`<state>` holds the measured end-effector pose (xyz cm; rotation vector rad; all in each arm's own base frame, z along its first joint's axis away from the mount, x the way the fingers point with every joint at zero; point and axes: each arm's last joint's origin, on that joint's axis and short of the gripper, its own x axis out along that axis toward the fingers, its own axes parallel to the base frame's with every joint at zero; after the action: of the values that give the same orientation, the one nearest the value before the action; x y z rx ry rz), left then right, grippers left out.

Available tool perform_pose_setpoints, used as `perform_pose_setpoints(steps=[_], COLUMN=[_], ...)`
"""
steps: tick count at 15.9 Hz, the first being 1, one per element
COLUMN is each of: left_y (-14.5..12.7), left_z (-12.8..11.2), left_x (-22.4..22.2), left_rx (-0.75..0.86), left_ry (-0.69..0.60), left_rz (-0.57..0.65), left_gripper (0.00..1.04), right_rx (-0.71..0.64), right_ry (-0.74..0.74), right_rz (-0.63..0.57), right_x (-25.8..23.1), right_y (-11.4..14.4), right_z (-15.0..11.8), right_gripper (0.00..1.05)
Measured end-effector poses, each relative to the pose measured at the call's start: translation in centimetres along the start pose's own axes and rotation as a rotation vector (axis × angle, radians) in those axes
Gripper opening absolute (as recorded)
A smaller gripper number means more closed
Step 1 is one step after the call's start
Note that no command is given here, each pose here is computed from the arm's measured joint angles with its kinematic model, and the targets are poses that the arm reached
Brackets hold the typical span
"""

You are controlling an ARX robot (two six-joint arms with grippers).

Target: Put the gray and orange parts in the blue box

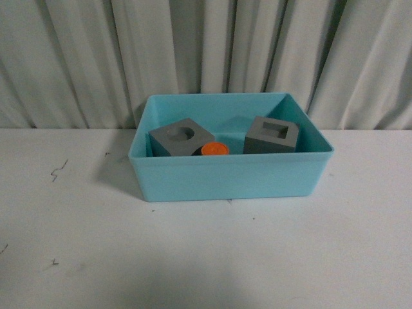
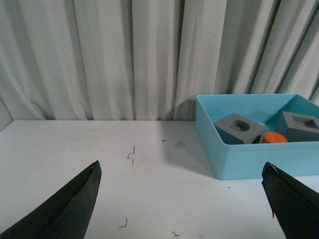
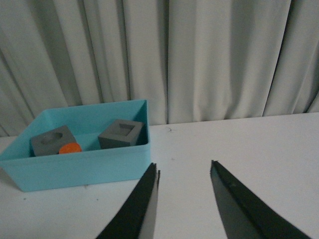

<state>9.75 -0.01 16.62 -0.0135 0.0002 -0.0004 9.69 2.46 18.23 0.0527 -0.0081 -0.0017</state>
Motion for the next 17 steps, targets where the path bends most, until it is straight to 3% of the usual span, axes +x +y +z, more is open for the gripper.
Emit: perform_pose_setpoints(steps=[3,6,7,15,16,17], left_y=[0.0,0.0,0.0,0.0,0.0,0.0], left_z=[0.0,0.0,0.0,0.0,0.0,0.0], left_x=[0.0,0.0,0.0,0.0,0.0,0.0], left_rx=[0.0,0.0,0.0,0.0,0.0,0.0], left_ry=[0.0,0.0,0.0,0.0,0.0,0.0], left_rz=[0.0,0.0,0.0,0.0,0.0,0.0], left_gripper=[0.98,0.98,0.98,0.98,0.98,0.98], right_rx=[-0.034,-0.047,-0.047,-0.047,-0.048,-0.048], right_ry=[0.009,0.008,0.003,0.004,0.004,0.005], right_rz=[-0.008,0.018,-0.031,-0.001,-0.001,-0.001], right_x=[0.1,0.0,0.0,0.0,0.0,0.0], right_y=[-1.0,-2.0,-2.7,-2.6,-2.5,-2.6], right_z=[-0.7,-1.5,-1.4,-1.4,-1.4,-1.4], right_gripper=[0.02,0.02,0.02,0.02,0.05,0.17])
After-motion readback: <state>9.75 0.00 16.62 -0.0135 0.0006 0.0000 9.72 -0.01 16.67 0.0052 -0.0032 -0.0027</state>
